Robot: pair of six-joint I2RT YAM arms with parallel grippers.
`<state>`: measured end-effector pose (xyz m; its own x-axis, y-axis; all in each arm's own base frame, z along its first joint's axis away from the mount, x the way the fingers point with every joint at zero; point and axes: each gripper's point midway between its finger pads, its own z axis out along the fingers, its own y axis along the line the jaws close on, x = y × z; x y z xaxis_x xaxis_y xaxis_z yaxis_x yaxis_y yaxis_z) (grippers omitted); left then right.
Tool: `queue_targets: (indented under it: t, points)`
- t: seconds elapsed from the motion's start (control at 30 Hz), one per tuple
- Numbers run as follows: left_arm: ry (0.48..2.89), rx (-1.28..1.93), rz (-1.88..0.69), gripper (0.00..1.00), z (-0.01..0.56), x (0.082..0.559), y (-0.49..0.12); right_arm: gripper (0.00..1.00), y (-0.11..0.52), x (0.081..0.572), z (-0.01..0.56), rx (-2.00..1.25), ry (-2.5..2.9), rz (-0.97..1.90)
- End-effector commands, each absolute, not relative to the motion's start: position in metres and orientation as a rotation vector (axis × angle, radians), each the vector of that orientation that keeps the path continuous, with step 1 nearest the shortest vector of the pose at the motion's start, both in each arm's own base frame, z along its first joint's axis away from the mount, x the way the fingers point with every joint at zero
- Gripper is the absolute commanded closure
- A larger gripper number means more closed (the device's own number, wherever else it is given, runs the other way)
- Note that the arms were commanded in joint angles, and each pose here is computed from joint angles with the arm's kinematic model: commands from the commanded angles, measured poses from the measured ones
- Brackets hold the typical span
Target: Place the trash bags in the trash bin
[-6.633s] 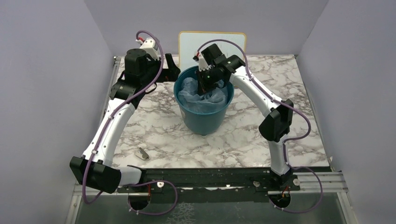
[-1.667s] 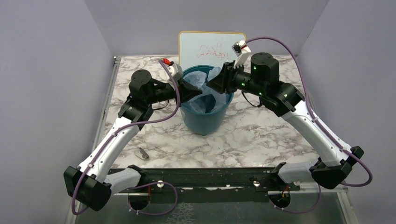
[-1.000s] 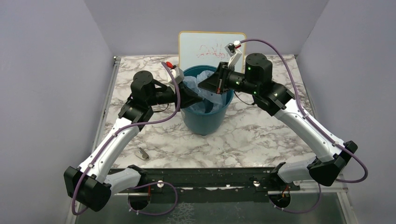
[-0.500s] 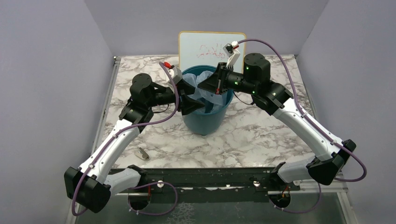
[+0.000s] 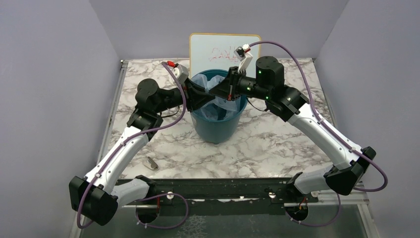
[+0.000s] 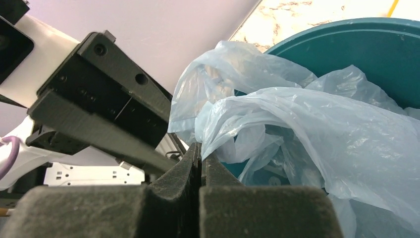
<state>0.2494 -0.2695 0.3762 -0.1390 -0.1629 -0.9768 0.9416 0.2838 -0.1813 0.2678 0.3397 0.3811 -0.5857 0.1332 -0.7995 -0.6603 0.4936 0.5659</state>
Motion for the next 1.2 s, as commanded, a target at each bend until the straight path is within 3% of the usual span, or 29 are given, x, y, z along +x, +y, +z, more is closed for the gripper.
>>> queue_targets:
  t: [0.0,0.1,0.27,0.47,0.7,0.83,1.17]
  points:
    - [1.339,0.797,-1.099,0.81,0.377,0.255,-0.267,0.97,0.328,0.277,0.397,-0.406,1.846,1.095]
    - [1.356,0.789,-1.075,0.94,0.374,0.26,-0.265,0.97,0.324,0.28,0.396,-0.401,1.851,1.059]
    - [1.349,0.792,-1.07,1.0,0.378,0.258,-0.264,0.97,0.315,0.289,0.388,-0.365,1.87,0.972]
    - [1.444,0.642,-0.973,1.0,0.379,0.283,-0.249,0.97,0.286,0.306,0.385,-0.31,1.879,0.756]
    - [1.583,0.449,-0.804,1.0,0.376,0.325,-0.186,0.99,0.174,0.345,0.377,-0.109,1.876,0.219]
    - [1.683,0.426,-0.761,1.0,0.353,0.329,-0.17,0.99,0.138,0.358,0.344,-0.074,1.969,0.218]
    - [1.904,0.213,-0.594,1.0,0.279,0.332,-0.128,0.97,0.133,0.358,0.27,-0.053,2.15,0.221]
